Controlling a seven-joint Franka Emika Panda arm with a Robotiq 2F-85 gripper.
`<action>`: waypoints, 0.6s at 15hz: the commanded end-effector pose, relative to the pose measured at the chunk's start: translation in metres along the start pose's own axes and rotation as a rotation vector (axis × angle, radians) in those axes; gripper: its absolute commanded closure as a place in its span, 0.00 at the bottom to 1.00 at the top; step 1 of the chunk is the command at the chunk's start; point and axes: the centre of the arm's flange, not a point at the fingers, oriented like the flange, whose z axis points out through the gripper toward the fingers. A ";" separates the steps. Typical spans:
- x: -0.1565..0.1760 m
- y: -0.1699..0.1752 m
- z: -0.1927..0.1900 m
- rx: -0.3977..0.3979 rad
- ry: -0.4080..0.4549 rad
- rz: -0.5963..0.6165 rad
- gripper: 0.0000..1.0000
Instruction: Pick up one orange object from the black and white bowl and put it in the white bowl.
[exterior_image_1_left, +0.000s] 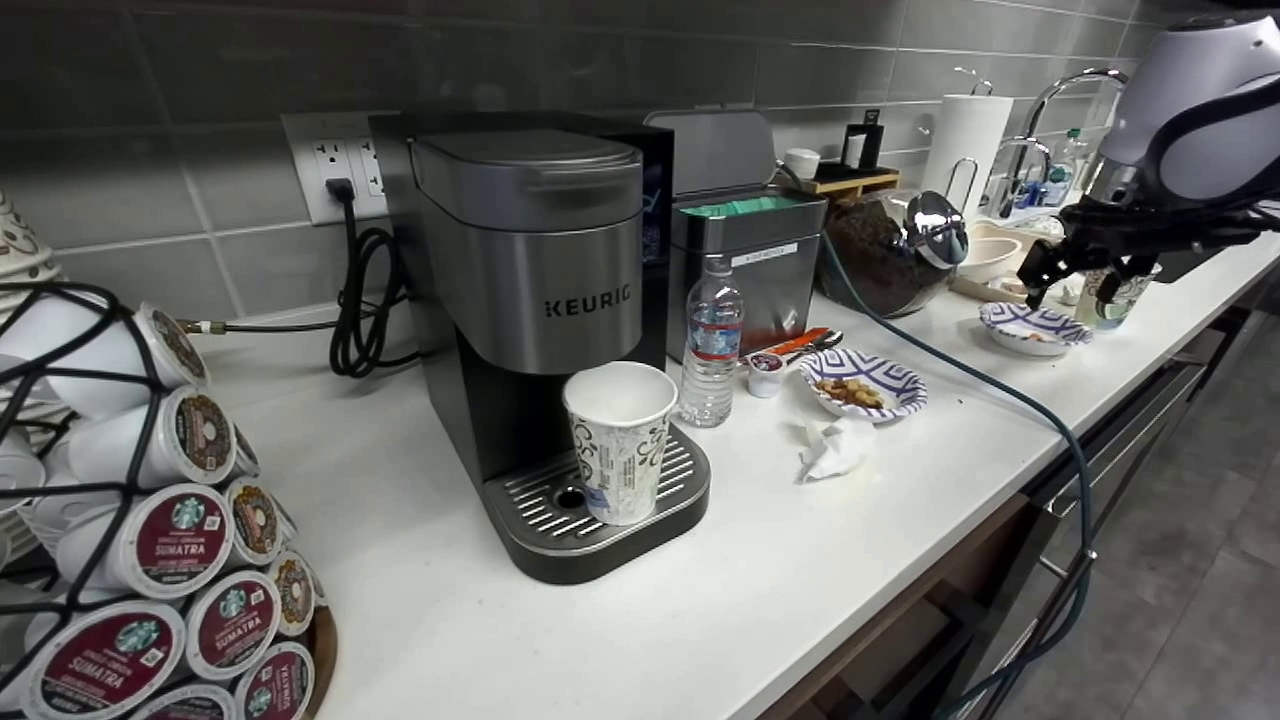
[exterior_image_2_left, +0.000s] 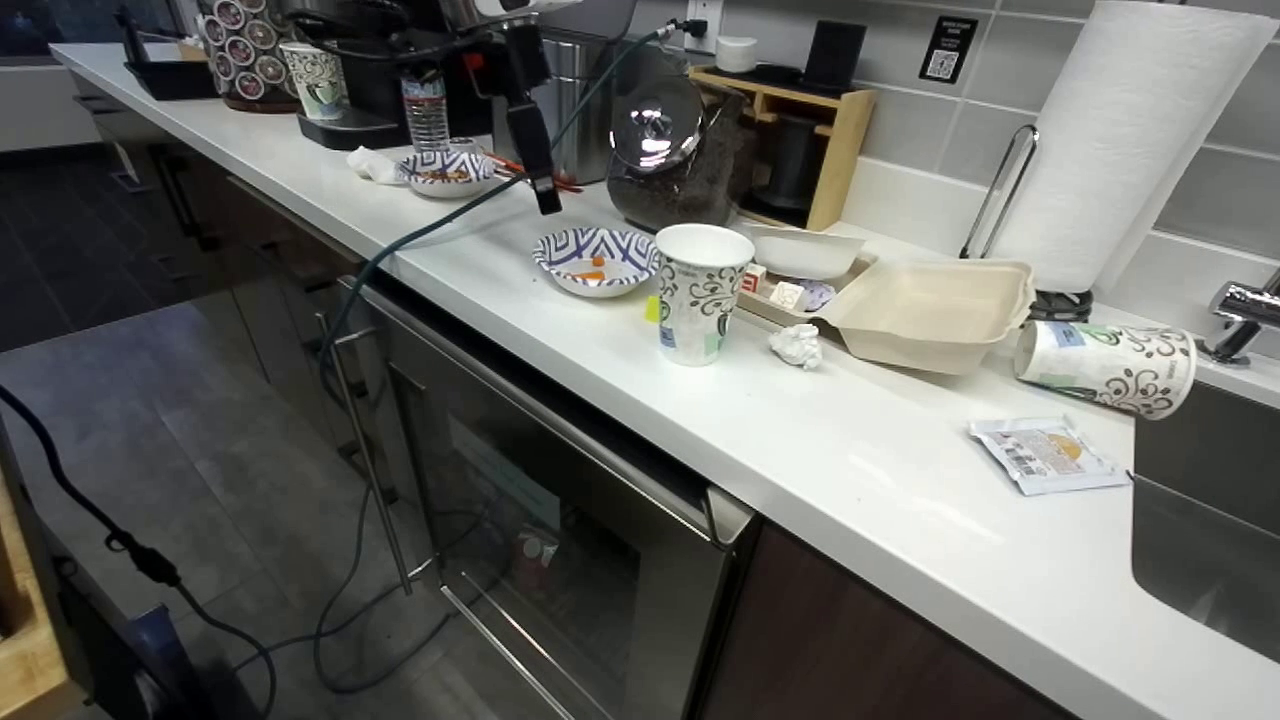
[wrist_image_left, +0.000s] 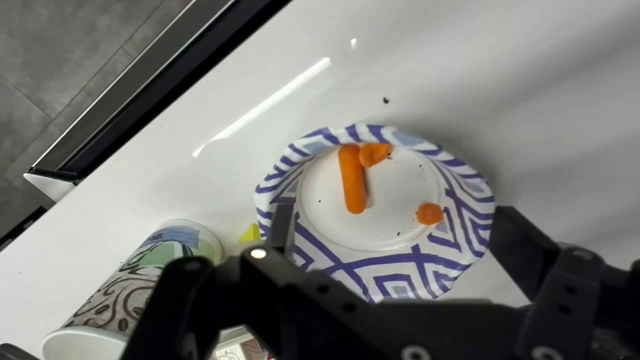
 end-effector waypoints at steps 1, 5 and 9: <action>0.004 -0.001 0.003 -0.003 0.001 0.004 0.00; 0.016 0.007 0.019 0.015 0.000 -0.121 0.00; 0.036 0.026 0.045 0.079 -0.057 -0.236 0.00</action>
